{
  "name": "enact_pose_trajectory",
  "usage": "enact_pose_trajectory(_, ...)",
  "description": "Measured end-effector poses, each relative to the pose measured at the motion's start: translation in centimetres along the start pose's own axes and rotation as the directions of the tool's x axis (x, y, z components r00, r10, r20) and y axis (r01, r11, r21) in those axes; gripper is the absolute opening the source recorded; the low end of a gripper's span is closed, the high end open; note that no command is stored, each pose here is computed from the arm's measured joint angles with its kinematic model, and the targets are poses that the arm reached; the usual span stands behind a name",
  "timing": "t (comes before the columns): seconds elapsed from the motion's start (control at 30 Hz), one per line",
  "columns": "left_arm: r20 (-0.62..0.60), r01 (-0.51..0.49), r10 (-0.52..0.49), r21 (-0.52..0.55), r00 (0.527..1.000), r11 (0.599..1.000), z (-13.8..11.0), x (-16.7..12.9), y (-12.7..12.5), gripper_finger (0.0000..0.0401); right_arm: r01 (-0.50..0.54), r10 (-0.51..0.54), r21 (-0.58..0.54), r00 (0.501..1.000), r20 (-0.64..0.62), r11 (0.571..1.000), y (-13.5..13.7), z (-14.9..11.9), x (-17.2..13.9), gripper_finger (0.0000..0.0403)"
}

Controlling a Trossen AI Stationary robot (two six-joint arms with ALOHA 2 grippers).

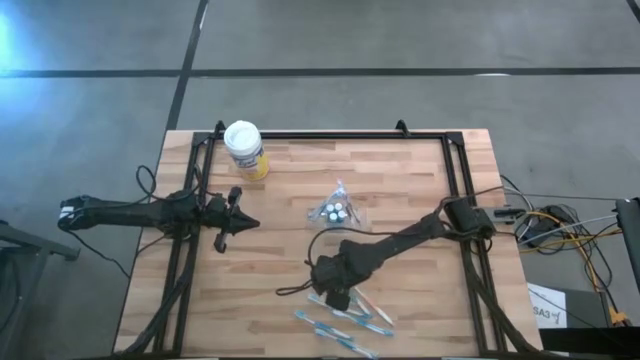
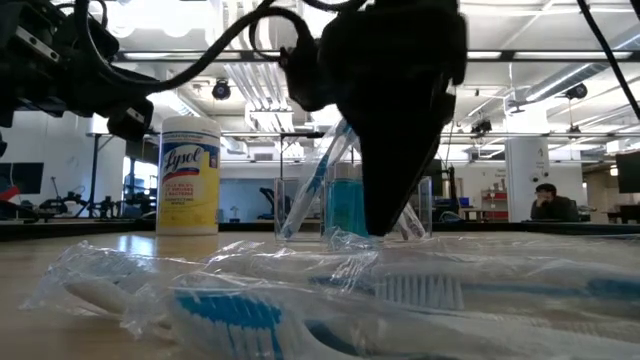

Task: Pick & Place toothbrushing station
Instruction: Put the blue toothbrush into the left compartment of the transparent organizer

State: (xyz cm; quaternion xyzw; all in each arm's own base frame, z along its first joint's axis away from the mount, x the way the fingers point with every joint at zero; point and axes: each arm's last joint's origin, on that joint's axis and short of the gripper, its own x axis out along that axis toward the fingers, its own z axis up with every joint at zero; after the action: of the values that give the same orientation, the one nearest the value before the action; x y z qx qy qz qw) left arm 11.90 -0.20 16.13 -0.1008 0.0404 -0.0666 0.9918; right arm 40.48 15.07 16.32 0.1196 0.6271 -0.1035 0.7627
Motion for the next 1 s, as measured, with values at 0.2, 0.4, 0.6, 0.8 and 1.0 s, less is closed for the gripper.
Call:
enact_pose_trajectory(0.2, -0.002, 0.0, 0.0, -0.004, 1.0, 1.0, 0.0, 0.0, 0.0, 0.0008, 0.012, -0.012, 0.001, 1.0, -0.027, 1.0, 0.1, -0.2, 2.1, 0.0205)
enact_pose_trajectory(0.4, -0.003, -0.001, 0.001, -0.007, 1.0, 1.0, 0.0, 0.0, 0.0, 0.0008, 0.0, -0.002, -0.034, 0.997, -0.072, 0.999, 0.2, -0.3, 3.3, 0.0194)
enact_pose_trajectory(0.6, -0.003, -0.001, 0.001, -0.007, 1.0, 1.0, 0.0, 0.0, 0.0, 0.0008, -0.003, -0.001, -0.092, 0.999, -0.043, 0.996, -0.3, 0.1, 2.3, 0.0131)
enact_pose_trajectory(0.8, -0.003, 0.0, 0.0, -0.008, 1.0, 1.0, 0.0, 0.0, 0.0, 0.0008, 0.004, -0.001, -0.13, 1.0, 0.023, 0.992, -1.3, 1.0, 0.5, 0.0042)
enact_pose_trajectory(1.0, -0.003, 0.0, 0.0, -0.013, 1.0, 1.0, 0.0, 0.0, 0.0, 0.0007, -0.024, 0.036, -0.183, 0.997, 0.066, 0.983, -1.2, 1.4, -0.6, 0.0012)
